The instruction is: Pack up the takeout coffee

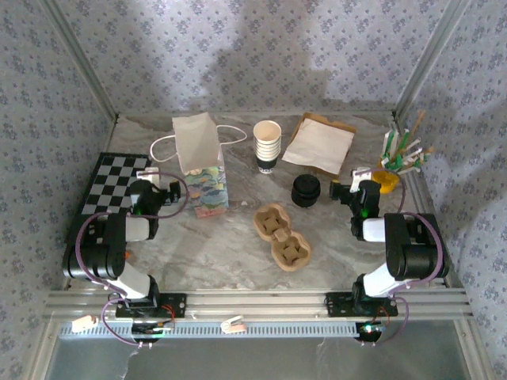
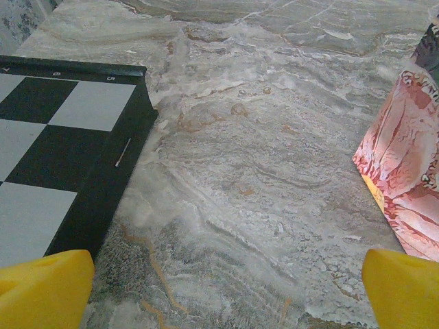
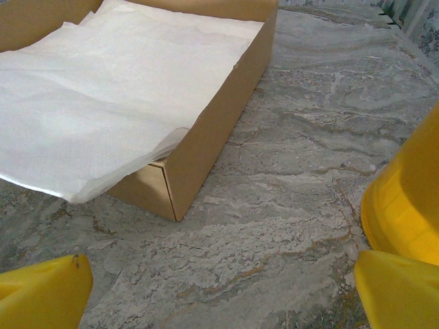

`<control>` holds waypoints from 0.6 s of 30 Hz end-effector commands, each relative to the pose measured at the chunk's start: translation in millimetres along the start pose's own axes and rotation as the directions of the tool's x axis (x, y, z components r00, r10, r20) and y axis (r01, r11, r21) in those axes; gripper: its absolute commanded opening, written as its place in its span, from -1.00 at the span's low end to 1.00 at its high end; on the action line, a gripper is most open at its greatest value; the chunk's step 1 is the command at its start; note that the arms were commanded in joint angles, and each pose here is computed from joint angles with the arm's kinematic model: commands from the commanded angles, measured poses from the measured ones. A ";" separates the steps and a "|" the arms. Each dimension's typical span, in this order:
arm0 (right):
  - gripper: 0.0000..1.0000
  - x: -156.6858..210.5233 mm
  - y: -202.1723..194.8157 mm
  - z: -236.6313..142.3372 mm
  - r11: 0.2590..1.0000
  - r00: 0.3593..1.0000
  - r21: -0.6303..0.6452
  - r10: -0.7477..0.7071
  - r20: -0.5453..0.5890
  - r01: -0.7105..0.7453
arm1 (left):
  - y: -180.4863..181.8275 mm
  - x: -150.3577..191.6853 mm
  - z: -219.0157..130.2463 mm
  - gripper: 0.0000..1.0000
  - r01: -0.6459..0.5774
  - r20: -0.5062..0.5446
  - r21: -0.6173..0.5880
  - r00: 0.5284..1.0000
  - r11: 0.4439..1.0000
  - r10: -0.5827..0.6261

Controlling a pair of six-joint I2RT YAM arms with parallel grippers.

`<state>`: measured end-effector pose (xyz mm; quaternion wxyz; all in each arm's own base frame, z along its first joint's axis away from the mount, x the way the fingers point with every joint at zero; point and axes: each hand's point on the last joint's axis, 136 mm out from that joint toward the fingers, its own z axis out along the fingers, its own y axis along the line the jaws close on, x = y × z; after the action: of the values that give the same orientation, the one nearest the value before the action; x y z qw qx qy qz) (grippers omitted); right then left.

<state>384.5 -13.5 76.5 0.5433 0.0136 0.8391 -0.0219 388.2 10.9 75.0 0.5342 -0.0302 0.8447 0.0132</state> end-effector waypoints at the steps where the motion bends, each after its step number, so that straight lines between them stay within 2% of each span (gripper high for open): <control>1: 0.99 -11.4 -4.1 3.5 1.000 0.999 0.013 -0.012 0.034 0.012 | 0.6 -16.9 3.4 1.00 -0.007 0.051 0.002 0.999 1.000 0.006; 8: 0.99 -11.2 -0.7 2.0 1.000 0.999 -0.005 -0.015 0.039 0.015 | 2.2 -17.9 0.7 0.99 -0.003 0.056 -0.005 0.998 1.000 0.003; 13: 0.99 -23.7 -2.0 -15.3 0.999 0.995 0.025 -0.029 0.098 0.027 | 7.1 -31.6 -19.8 1.00 0.015 0.108 -0.029 0.994 0.999 -0.012; 18: 0.99 -36.4 -6.2 -36.1 0.998 0.997 0.053 0.012 0.083 -0.017 | 19.5 -42.6 -49.3 0.99 0.077 0.104 -0.091 0.992 0.993 -0.067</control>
<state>373.4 -12.7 118.2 0.5849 0.0144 0.8103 -0.0330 373.0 19.8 133.5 0.5865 -0.0555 0.8076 0.0260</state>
